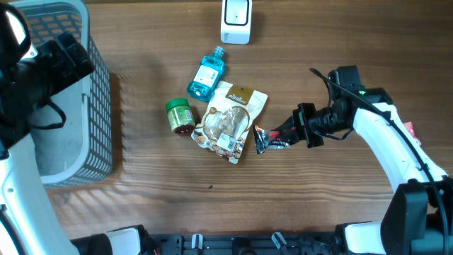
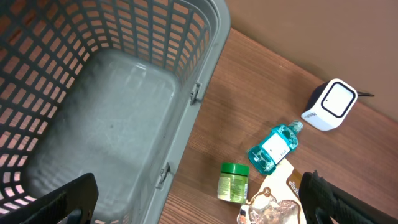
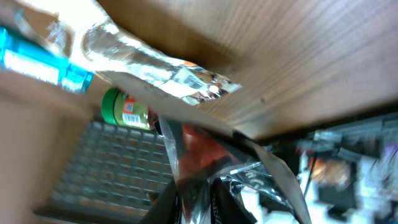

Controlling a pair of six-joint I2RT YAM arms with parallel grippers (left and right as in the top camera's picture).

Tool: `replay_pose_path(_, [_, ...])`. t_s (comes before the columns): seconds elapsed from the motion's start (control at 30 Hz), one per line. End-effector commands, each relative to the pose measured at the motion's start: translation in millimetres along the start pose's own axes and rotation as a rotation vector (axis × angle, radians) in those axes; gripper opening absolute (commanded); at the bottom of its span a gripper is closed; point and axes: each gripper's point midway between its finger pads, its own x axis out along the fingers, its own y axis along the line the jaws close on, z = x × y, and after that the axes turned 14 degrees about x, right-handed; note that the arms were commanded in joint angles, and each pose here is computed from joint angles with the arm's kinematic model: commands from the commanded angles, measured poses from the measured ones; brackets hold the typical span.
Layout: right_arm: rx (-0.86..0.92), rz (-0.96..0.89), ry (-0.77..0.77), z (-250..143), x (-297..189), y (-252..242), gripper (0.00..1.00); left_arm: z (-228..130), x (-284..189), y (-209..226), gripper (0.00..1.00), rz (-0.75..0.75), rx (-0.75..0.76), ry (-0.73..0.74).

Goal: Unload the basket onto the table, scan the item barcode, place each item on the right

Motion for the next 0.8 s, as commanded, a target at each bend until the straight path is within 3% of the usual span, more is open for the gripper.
replay_pose_path(0.0, [0.325,-0.029,0.081,-19.0,-5.5,-7.0,0.05,2.3,0.3,1.4,1.0,0.0,-0.008,-0.004])
replay_pose_path(0.13, [0.601,0.002,0.028,-9.1,-5.0,-0.7,0.05,2.3,0.3,1.5,1.0,0.0,-0.008,-0.004])
replay_pose_path(0.23, [0.633,0.052,-0.097,16.6,-8.7,-0.4,0.05,2.3,0.3,1.5,1.0,0.0,-0.008,-0.004])
replay_pose_path(0.43, [0.824,-0.114,-0.187,19.7,-13.8,-53.1,0.04,2.3,0.3,1.4,1.0,0.0,-0.007,-0.004])
replay_pose_path(0.6, [1.052,-0.335,-0.351,14.4,-34.9,-121.5,0.05,2.3,0.3,1.5,1.0,0.0,-0.008,-0.004])
replay_pose_path(0.77, [1.041,-0.356,-0.327,6.2,-30.6,-123.0,0.05,2.3,0.3,1.5,1.0,0.0,-0.008,-0.004])
